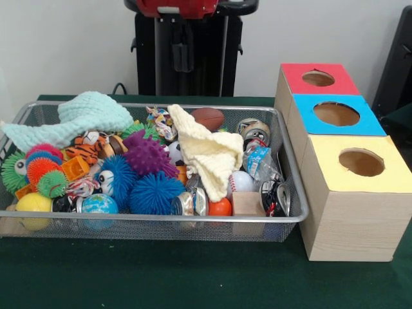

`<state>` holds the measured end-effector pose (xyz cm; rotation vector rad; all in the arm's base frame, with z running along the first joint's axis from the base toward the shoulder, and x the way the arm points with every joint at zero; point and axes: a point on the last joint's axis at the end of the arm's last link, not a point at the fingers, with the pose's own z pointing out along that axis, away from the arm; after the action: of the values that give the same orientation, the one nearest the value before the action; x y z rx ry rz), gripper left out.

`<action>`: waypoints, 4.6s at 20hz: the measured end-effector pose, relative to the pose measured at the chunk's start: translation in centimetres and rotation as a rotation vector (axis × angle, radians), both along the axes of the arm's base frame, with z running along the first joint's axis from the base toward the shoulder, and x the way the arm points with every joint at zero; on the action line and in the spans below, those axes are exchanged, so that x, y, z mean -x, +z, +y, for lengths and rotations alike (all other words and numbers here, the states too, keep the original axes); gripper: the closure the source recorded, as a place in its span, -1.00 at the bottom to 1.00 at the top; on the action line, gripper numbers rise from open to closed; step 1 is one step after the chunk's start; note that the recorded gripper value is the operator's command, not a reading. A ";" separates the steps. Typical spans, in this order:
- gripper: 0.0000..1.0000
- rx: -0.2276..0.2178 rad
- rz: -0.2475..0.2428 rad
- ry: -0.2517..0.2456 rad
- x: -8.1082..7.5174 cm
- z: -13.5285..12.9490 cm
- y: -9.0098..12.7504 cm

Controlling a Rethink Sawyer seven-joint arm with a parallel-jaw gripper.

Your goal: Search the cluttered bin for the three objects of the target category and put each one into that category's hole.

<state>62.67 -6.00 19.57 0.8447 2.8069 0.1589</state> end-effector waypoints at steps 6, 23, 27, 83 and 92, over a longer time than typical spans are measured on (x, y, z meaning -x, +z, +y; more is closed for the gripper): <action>1.00 0.013 -0.030 0.041 -2.7 -0.5 -1.1; 1.00 -0.009 -0.018 0.090 -7.8 -2.8 -4.3; 1.00 -0.030 -0.001 0.092 -8.7 -3.2 -3.3; 1.00 0.277 0.038 0.236 -8.1 -10.5 3.6; 1.00 0.310 0.052 0.243 -6.1 -11.2 3.0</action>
<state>68.74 -17.15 22.58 0.4435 2.8675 -0.2604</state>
